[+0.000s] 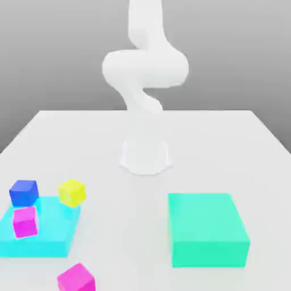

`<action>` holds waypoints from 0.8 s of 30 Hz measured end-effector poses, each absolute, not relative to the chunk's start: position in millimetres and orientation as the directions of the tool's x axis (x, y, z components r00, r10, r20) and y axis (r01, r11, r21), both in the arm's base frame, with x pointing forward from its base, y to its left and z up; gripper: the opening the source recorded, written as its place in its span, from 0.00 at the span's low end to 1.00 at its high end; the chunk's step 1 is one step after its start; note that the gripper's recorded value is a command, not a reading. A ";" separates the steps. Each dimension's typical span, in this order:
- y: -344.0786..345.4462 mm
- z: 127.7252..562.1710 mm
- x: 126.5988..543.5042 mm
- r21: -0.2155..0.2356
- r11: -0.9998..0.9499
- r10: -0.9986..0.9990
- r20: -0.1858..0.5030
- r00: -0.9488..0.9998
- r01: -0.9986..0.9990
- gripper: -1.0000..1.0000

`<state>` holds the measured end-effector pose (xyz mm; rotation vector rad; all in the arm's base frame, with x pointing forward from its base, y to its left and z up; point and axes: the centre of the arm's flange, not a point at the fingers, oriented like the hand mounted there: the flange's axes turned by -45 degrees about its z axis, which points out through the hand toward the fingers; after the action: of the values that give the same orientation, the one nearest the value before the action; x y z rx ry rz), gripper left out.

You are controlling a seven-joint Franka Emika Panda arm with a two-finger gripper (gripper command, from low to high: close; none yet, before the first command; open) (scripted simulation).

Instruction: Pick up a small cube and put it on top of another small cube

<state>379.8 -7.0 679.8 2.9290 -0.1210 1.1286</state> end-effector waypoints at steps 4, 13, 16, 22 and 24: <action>-22.7 622.9 428.8 -0.049 -0.983 -0.170 0.586 0.792 -0.175 0.50; -67.6 477.4 500.8 -0.065 -0.915 -0.392 0.382 0.837 -0.399 0.50; -83.6 424.4 513.2 -0.061 -0.880 -0.465 0.309 0.830 -0.470 0.50; -115.6 315.1 519.3 -0.042 -0.793 -0.606 0.161 0.779 -0.608 0.50; -121.7 278.4 516.7 -0.031 -0.763 -0.645 0.111 0.756 -0.646 0.50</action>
<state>516.7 -121.7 278.4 2.9356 -1.0785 0.1800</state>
